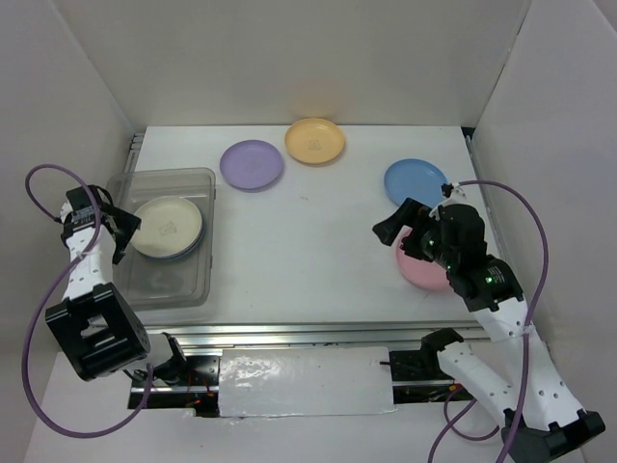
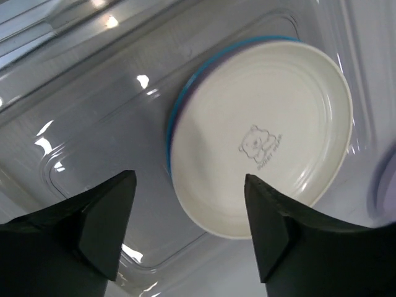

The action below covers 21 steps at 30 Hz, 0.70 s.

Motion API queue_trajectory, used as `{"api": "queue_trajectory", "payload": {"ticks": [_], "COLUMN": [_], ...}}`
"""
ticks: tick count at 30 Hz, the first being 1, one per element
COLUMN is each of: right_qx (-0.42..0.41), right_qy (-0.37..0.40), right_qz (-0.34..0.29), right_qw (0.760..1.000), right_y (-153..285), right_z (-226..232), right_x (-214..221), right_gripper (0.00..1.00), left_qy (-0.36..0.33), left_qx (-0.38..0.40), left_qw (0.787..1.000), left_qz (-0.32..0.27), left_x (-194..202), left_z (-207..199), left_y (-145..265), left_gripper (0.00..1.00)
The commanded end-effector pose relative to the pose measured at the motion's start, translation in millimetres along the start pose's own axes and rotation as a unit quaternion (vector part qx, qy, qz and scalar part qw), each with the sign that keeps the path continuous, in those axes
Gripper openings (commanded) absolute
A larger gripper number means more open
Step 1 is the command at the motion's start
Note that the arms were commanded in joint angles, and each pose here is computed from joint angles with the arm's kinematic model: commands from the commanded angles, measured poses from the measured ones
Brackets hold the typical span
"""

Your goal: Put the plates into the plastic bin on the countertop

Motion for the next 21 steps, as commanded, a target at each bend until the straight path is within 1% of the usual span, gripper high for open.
{"api": "queue_trajectory", "payload": {"ticks": [1,2,3,4,5,6,7,8,9,10,11,14,15,16,17,19,20,21], "right_qx": [0.004,0.022,0.043,0.068,0.106,0.171,0.203,0.226,0.261,0.283,0.308,0.367,0.376,0.378,0.383,0.391,0.402,0.402], "right_qy": [0.007,0.000,-0.008,-0.019,-0.034,-0.050,-0.061,-0.070,-0.087,-0.100,-0.113,-0.170,-0.184,-0.211,-0.224,-0.244,-0.244,-0.244], "right_qz": [-0.019,-0.025,-0.024,-0.018,-0.025,-0.034,-0.034,-0.032,-0.029,-0.018,-0.010,-0.008,0.002,0.000,0.005,-0.017,-0.016,-0.022], "right_qw": [1.000,0.999,0.999,0.997,0.993,0.983,0.977,0.971,0.961,0.954,0.945,0.915,0.908,0.902,0.896,0.887,0.882,0.882], "right_y": [8.2,6.2,2.4,0.4,-1.4,-4.2,-6.1,-7.7,-9.4,-12.4,-14.7,-17.5,-18.0,-17.0,-17.8,-14.9,-16.2,-16.5], "right_z": [-0.9,-7.1,-14.1,-21.6,-31.1,-50.2,-60.7,-69.4,-85.3,-94.6,-107.2,-138.4,-144.6,-149.8,-154.1,-156.1,-160.0,-160.9], "right_x": [-10.3,-11.7,-9.0,-5.6,-5.4,-3.1,-0.4,1.9,5.1,8.1,14.6,24.8,32.0,34.5,43.2,46.4,54.7,55.3], "right_gripper": [1.00,1.00,1.00,1.00,1.00,1.00,1.00,1.00,1.00,1.00,1.00,1.00,1.00,1.00,1.00,1.00,1.00,1.00], "left_qy": [-0.032,-0.054,-0.072,-0.089,-0.129,-0.151,-0.167,-0.207,-0.227,-0.246,-0.277,-0.330,-0.339,-0.344,-0.360,-0.369,-0.380,-0.386], "left_qx": [0.066,0.082,0.104,0.116,0.141,0.159,0.180,0.201,0.223,0.220,0.233,0.245,0.246,0.243,0.248,0.244,0.245,0.238], "left_qw": [0.997,0.995,0.991,0.988,0.981,0.975,0.969,0.958,0.948,0.944,0.932,0.908,0.904,0.903,0.895,0.893,0.887,0.886], "left_qz": [-0.025,-0.028,-0.040,-0.044,-0.036,-0.031,-0.029,-0.013,0.003,0.019,0.039,0.076,0.081,0.078,0.088,0.085,0.090,0.094], "left_x": [0.2,8.7,9.3,12.1,24.4,28.8,32.6,44.7,52.1,59.8,73.1,102.5,109.4,114.4,126.8,135.6,143.7,148.4], "left_z": [-21.9,-28.4,-32.2,-35.5,-41.1,-44.3,-44.7,-47.2,-49.4,-45.5,-45.9,-40.8,-38.4,-37.5,-34.7,-34.0,-32.0,-32.0], "left_y": [36.0,45.8,65.3,76.2,89.3,102.1,116.2,125.3,135.4,139.6,145.5,154.9,154.7,153.7,153.6,149.3,145.8,140.3], "left_gripper": [0.91,0.96,0.99,0.99,0.99,0.99,0.99,0.99,0.99,0.99,0.99,0.99,0.99,0.99,0.99,0.99,0.99,0.99]}}
Point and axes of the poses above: each gripper's point midway between its finger pads, its own y axis back along the fingers, its own z axis along the line the jaws close on, x = y × z, the point moved 8 cm from there along y, back along the fingers, and after that the axes turned 15 degrees about y, right-handed, at the moved point
